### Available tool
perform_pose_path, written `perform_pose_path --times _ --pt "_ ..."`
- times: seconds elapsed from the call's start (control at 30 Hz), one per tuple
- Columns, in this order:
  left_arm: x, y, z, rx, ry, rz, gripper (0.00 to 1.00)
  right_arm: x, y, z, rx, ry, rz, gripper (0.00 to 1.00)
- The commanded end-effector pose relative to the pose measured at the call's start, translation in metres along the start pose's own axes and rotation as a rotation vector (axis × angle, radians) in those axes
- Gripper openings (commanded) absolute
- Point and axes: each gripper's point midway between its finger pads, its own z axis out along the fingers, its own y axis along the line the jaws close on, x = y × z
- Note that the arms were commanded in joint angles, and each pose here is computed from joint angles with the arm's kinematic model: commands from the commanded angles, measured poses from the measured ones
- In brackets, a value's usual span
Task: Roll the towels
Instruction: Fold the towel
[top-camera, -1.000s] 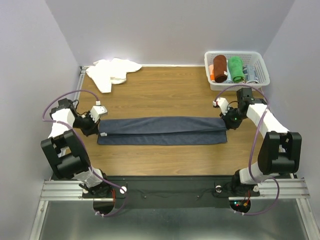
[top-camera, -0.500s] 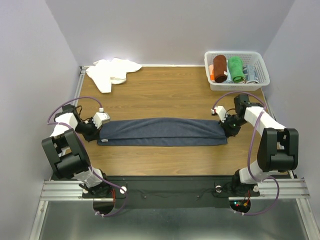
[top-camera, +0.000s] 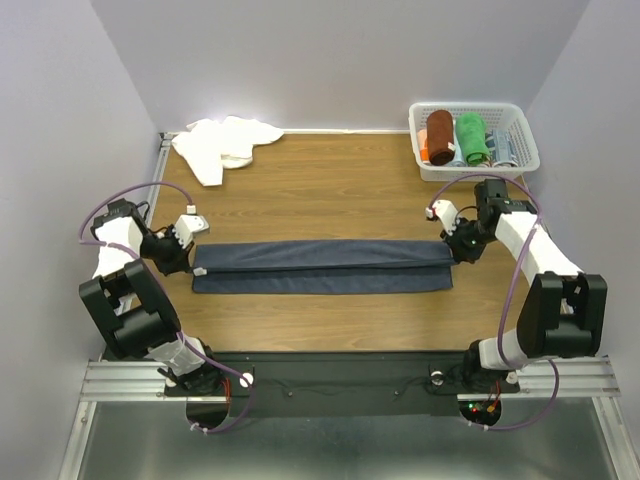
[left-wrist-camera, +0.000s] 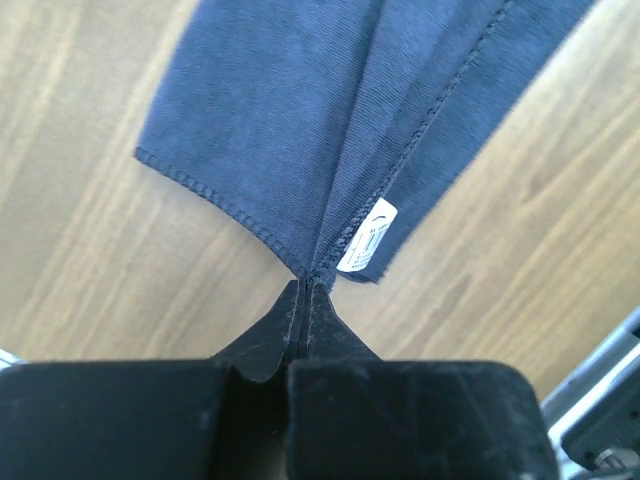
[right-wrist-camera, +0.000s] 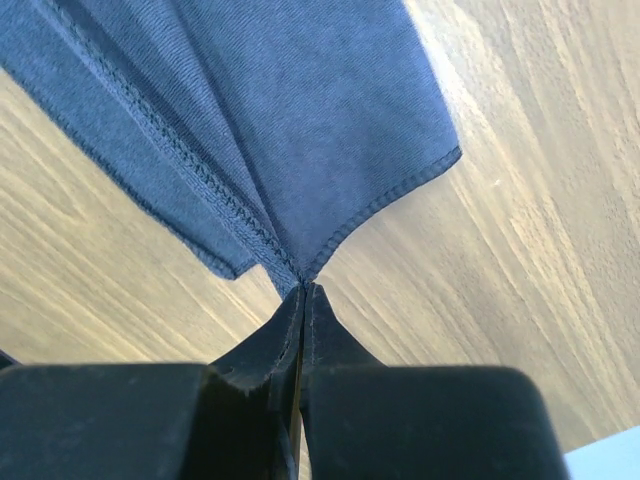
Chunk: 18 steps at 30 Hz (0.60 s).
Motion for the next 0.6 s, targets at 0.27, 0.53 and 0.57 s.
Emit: perform_pose_path --times 0.27,0.53,0.57 --pt "0.022 -0.021 -0.001 0.065 0.044 -0.003 0.00 0.025 0.021 0.010 -0.069 0.053 -0.031 0.01" --pt "0.033 -0.031 0.009 0.104 0.073 -0.014 0.11 0.018 0.021 0.012 -0.098 0.025 -0.012 0.26" --pt "0.034 -0.032 0.008 0.102 0.080 -0.011 0.25 0.015 0.024 0.008 -0.110 0.019 -0.026 0.39"
